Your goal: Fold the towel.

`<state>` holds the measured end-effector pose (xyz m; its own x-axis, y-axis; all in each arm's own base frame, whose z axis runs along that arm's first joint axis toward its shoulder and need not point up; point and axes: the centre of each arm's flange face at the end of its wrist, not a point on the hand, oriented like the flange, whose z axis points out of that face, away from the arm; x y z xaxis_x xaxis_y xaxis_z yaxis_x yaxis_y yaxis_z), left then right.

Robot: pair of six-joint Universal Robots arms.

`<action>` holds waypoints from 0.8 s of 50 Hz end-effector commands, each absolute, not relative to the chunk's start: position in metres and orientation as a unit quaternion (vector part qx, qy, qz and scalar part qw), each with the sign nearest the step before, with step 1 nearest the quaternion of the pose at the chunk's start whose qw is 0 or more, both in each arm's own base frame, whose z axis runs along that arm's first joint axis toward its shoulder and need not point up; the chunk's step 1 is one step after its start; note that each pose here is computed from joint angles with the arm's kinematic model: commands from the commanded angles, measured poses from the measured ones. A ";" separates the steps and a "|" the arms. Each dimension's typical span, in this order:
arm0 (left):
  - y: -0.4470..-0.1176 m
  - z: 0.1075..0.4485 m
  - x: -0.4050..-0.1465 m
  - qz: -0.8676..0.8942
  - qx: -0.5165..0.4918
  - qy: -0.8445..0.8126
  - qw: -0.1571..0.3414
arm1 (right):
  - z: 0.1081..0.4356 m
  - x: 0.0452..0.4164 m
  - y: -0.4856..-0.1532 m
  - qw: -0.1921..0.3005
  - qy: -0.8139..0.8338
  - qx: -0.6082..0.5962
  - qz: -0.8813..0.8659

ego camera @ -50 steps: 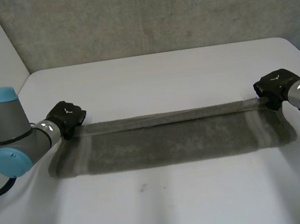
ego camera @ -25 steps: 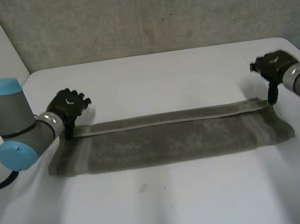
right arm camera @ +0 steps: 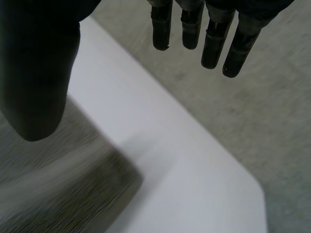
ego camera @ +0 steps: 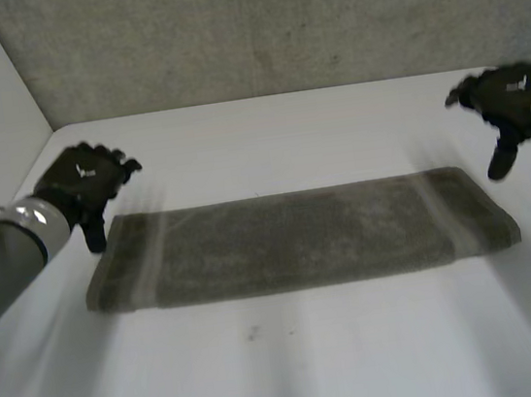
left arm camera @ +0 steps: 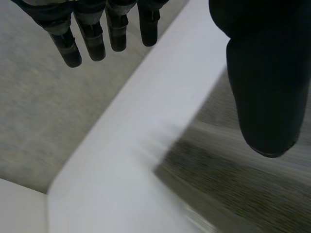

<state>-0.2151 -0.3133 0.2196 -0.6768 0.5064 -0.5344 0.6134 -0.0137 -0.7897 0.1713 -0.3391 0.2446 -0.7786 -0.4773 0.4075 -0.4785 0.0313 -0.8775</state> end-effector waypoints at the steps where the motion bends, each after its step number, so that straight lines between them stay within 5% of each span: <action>1: -0.291 0.183 -0.208 -0.563 0.405 0.720 0.021 | 0.193 0.158 -0.317 0.014 -0.728 0.352 0.588; 10: -0.286 0.171 -0.205 -0.565 0.381 0.732 0.002 | 0.143 0.149 -0.320 0.019 -0.749 0.357 0.558; 24: -0.288 0.171 -0.206 -0.571 0.367 0.734 -0.013 | 0.123 0.136 -0.334 0.050 -0.755 0.376 0.535; 32: -0.290 0.174 -0.203 -0.574 0.362 0.734 -0.009 | 0.146 0.080 -0.365 0.159 -0.757 0.327 0.544; 34: -0.289 0.181 -0.202 -0.583 0.360 0.728 -0.007 | 0.165 0.047 -0.379 0.233 -0.745 0.317 0.538; 37: -0.289 0.188 -0.201 -0.591 0.357 0.723 -0.003 | 0.184 0.026 -0.384 0.280 -0.733 0.324 0.529; 40: -0.290 0.191 -0.201 -0.595 0.356 0.721 -0.001 | 0.191 0.030 -0.385 0.281 -0.728 0.332 0.530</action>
